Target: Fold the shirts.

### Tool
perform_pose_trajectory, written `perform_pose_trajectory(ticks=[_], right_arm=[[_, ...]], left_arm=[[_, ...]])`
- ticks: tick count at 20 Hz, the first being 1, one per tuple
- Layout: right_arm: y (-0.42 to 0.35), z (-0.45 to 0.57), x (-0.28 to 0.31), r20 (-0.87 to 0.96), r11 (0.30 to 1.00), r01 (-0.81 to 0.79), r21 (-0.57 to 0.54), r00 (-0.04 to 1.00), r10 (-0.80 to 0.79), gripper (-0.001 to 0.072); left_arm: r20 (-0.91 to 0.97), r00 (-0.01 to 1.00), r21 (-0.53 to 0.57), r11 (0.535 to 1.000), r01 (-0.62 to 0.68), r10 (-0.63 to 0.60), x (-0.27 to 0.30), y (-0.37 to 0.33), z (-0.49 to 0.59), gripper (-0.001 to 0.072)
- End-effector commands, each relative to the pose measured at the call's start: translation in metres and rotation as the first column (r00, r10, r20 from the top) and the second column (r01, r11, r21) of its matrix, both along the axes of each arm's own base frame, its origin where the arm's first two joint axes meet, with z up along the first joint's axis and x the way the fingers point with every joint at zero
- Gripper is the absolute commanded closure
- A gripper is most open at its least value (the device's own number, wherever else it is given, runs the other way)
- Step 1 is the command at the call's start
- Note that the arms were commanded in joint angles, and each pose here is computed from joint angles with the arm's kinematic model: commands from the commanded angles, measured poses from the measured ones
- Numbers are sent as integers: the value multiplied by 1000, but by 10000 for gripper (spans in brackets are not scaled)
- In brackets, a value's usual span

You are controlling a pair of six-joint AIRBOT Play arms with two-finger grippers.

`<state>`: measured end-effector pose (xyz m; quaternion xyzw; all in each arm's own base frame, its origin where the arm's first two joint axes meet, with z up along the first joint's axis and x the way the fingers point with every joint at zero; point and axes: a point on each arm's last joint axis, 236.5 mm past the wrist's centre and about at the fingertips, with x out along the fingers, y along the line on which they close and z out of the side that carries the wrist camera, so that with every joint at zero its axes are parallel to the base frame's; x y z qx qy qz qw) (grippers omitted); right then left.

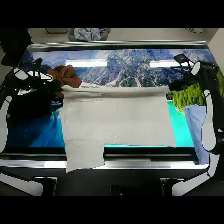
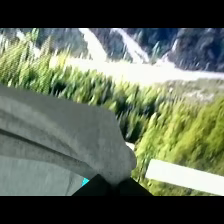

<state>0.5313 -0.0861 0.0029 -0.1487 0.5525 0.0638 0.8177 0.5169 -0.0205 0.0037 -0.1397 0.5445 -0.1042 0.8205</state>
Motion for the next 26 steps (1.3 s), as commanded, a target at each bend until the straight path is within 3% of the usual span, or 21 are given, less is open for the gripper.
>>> perform_pose_trajectory(ticks=[1, 6, 12, 13, 14, 15, 16, 19, 22, 26], right_arm=[[12, -21, -65, -265, 997, -47, 53, 962, 59, 666], [29, -51, -123, -509, 987, -64, 149, 850, 132, 666], [35, -60, -126, -533, 983, -41, 177, 836, 131, 662], [34, -60, -127, -536, 984, -41, 174, 834, 130, 524], [33, -57, -131, -546, 984, -39, 174, 827, 129, 288], [31, -51, -136, -552, 983, -36, 180, 823, 132, 240], [26, -41, -141, -552, 983, -23, 180, 825, 120, 238], [-6, -2, -162, -535, 983, 57, 176, 844, 47, 220], [-31, 23, -183, -472, 973, 139, 186, 881, -36, 219], [-26, -8, -232, -508, 962, 186, 199, 859, -61, 220]], left_arm=[[-283, 951, -11, 992, 129, -126, -73, -5, -22, 677], [-438, 890, -56, 992, 114, -127, -111, -11, -61, 678], [-477, 868, -69, 991, 118, -137, -123, -13, -67, 675], [-476, 869, -68, 991, 118, -136, -123, -13, -67, 660], [-478, 867, -70, 991, 118, -137, -124, -11, -65, 508], [-493, 860, -76, 991, 107, -131, -127, -6, -61, 279], [-518, 847, -84, 993, 87, -118, -132, 0, -55, 230], [-578, 807, -115, 991, 69, -123, -158, 18, -28, 230], [-545, 836, -102, 995, 9, -63, -180, 30, -15, 229], [-576, 815, -124, 992, -16, -59, -265, 5, -57, 230]])
